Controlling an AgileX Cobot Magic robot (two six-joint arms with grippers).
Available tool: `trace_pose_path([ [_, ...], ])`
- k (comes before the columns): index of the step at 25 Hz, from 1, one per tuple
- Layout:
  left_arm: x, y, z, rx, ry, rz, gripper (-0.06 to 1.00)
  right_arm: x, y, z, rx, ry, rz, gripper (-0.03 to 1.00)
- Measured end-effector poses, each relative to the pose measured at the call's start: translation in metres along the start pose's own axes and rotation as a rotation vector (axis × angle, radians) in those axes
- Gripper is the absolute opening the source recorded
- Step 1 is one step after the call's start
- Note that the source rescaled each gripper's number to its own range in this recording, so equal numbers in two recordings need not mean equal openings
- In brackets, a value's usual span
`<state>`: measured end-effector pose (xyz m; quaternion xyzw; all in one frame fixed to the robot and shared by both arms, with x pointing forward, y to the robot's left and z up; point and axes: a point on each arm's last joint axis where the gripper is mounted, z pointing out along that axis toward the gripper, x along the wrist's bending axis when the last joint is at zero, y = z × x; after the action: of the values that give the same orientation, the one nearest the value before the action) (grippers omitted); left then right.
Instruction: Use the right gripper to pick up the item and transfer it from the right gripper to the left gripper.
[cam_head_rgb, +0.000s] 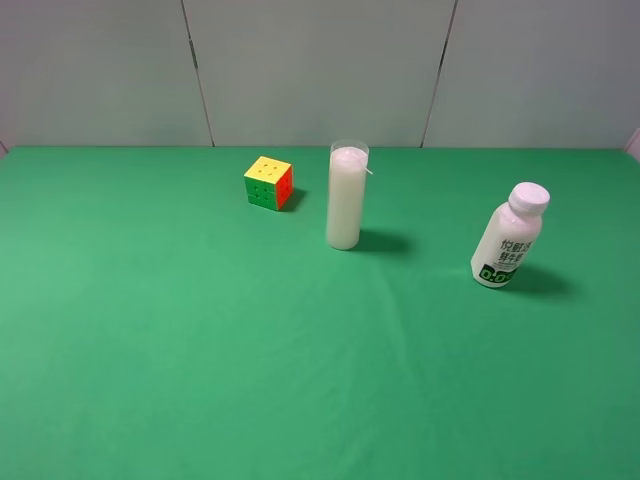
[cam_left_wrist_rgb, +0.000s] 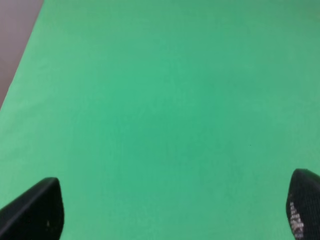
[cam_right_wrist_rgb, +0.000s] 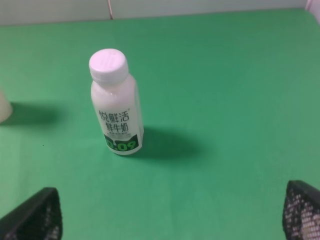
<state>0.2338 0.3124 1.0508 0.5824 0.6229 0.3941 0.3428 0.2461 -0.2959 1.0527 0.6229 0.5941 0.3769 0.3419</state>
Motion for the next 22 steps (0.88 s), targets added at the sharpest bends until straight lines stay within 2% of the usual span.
trace_pose_path([
  [11, 0.0, 0.0, 0.0, 0.0, 0.0, 0.0, 1.0, 0.0, 0.0, 0.0, 0.0, -0.001, -0.001, 0.9],
  [13, 0.0, 0.0, 0.0, 0.0, 0.0, 0.0, 1.0, -0.001, 0.0, 0.0, 0.008, -0.012, -0.006, 0.96],
  [17, 0.0, 0.0, 0.0, 0.0, 0.0, 0.0, 1.0, -0.004, 0.017, 0.003, 0.129, -0.057, -0.023, 1.0],
  [22, 0.0, 0.0, 0.0, 0.0, 0.001, 0.0, 1.0, 0.001, 0.082, 0.026, 0.31, -0.045, -0.051, 1.0],
])
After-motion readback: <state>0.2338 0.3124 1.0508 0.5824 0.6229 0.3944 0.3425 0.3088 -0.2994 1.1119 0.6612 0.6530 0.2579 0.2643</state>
